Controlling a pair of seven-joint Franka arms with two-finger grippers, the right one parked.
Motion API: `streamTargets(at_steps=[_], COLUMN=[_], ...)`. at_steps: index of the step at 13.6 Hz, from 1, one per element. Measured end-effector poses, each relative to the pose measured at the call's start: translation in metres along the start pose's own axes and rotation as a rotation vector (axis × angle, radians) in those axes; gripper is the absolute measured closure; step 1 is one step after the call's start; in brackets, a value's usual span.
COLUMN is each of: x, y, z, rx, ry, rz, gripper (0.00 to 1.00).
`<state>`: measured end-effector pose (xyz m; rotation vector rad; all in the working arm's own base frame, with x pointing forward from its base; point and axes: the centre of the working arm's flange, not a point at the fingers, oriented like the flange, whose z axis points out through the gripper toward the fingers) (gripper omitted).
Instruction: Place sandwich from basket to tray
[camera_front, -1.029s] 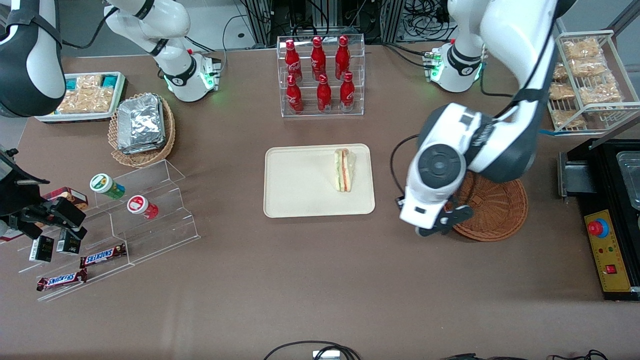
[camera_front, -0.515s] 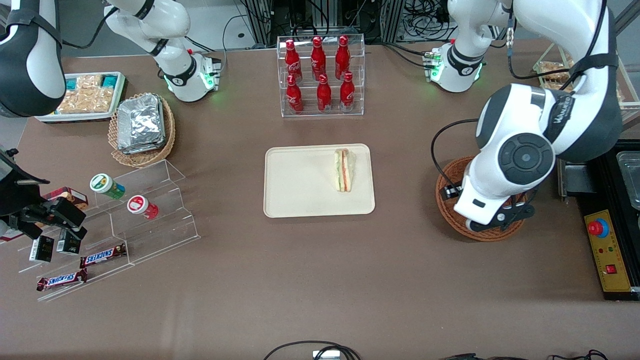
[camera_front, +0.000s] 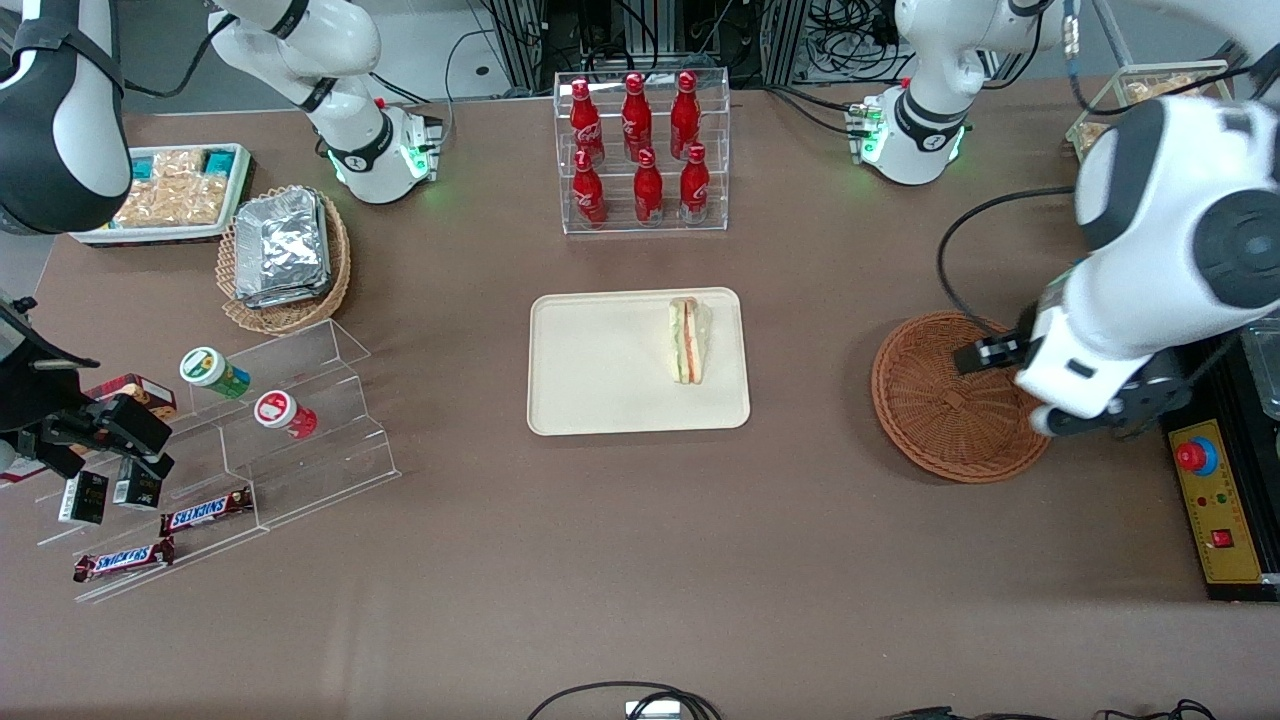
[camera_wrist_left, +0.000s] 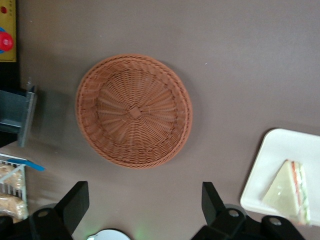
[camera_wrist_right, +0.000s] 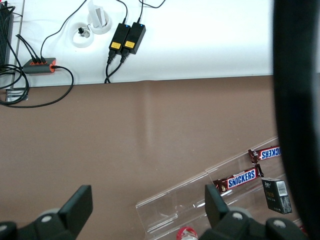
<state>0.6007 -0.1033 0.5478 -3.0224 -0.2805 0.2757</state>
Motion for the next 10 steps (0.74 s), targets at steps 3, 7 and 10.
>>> streamTargets(at_steps=[3,7,10], x=[-0.018,-0.042,-0.053], y=[-0.036,-0.072,-0.098], z=[-0.029,-0.052,-0.057], rx=[-0.035,-0.071,-0.082], ry=[0.036,0.072,0.084], rz=[0.051,0.184,0.255], gripper=[0.0,0.0,0.0])
